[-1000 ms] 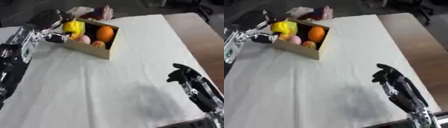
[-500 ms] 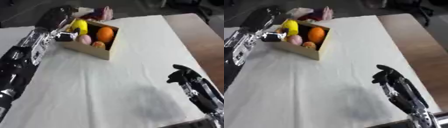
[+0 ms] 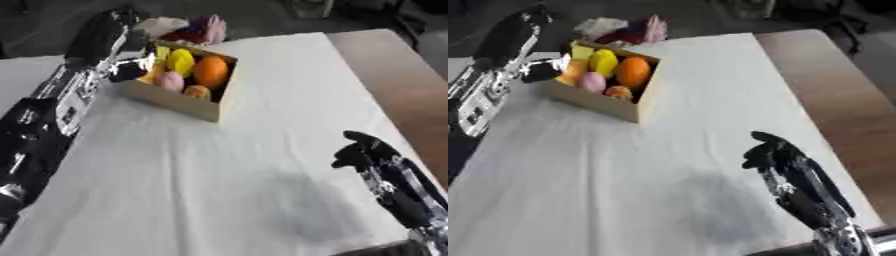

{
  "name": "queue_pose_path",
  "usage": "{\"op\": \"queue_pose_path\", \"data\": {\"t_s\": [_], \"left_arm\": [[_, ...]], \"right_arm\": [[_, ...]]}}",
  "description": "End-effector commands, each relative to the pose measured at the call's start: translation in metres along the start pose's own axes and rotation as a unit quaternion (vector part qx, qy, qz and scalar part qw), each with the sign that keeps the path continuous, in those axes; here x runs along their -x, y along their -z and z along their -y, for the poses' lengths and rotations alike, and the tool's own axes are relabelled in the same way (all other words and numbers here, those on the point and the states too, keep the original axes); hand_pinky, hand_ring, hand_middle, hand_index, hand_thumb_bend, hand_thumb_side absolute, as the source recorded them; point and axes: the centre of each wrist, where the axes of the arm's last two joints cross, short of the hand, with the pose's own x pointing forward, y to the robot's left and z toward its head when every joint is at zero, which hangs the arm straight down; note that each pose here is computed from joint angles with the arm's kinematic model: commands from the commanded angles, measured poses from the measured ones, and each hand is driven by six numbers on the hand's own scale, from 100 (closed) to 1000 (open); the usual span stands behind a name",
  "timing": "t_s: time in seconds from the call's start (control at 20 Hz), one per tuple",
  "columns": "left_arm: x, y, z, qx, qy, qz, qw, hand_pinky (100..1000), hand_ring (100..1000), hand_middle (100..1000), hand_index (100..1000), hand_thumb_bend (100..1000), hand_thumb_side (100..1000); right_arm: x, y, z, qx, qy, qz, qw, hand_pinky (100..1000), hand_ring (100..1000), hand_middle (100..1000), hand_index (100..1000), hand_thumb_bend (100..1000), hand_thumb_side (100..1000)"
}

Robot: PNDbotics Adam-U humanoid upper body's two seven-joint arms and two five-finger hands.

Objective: Pick up objects on the table and place them in the box.

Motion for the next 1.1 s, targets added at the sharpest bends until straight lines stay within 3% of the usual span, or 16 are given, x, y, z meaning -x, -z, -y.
{"op": "queue_pose_path", "data": {"t_s": [0.05, 0.25, 0.4, 0.6, 0.85, 0.9, 1.1], "left_arm": [[0.018, -0.01, -0.031, -0.045, -0.003, 0.017, 0.999, 774, 749, 744, 841, 100, 514], [0.027, -0.036, -0.037, -0.092, -0.041, 0.018, 0.995, 752, 717, 713, 820, 100, 593], [0.019, -0.053, -0.029, -0.104, -0.085, -0.004, 0.991, 741, 698, 699, 813, 100, 661], [-0.003, -0.076, -0.013, -0.109, -0.162, -0.05, 0.979, 736, 685, 685, 802, 100, 739], [-0.041, -0.107, 0.006, -0.104, -0.256, -0.077, 0.958, 736, 685, 685, 802, 100, 743], [-0.044, -0.115, 0.009, -0.098, -0.268, -0.084, 0.955, 737, 679, 680, 803, 100, 825], [-0.071, -0.139, 0.025, -0.063, -0.342, -0.112, 0.931, 734, 671, 671, 801, 100, 846]], "right_arm": [[-0.005, 0.001, 0.007, 0.01, -0.015, 0.005, 1.0, 704, 618, 612, 878, 100, 591], [-0.006, -0.001, 0.014, 0.023, -0.028, 0.003, 0.999, 705, 618, 611, 877, 100, 583], [-0.007, -0.001, 0.02, 0.031, -0.038, 0.004, 0.999, 704, 617, 610, 876, 100, 575], [-0.01, 0.002, 0.021, 0.039, -0.04, 0.01, 0.998, 704, 615, 609, 874, 100, 572], [-0.009, 0.001, 0.02, 0.037, -0.035, 0.009, 0.999, 704, 615, 609, 874, 100, 572], [-0.009, 0.001, 0.018, 0.035, -0.032, 0.01, 0.999, 702, 613, 607, 872, 100, 581], [-0.007, 0.0, 0.012, 0.028, -0.016, 0.009, 0.999, 702, 612, 606, 872, 100, 582]]}}
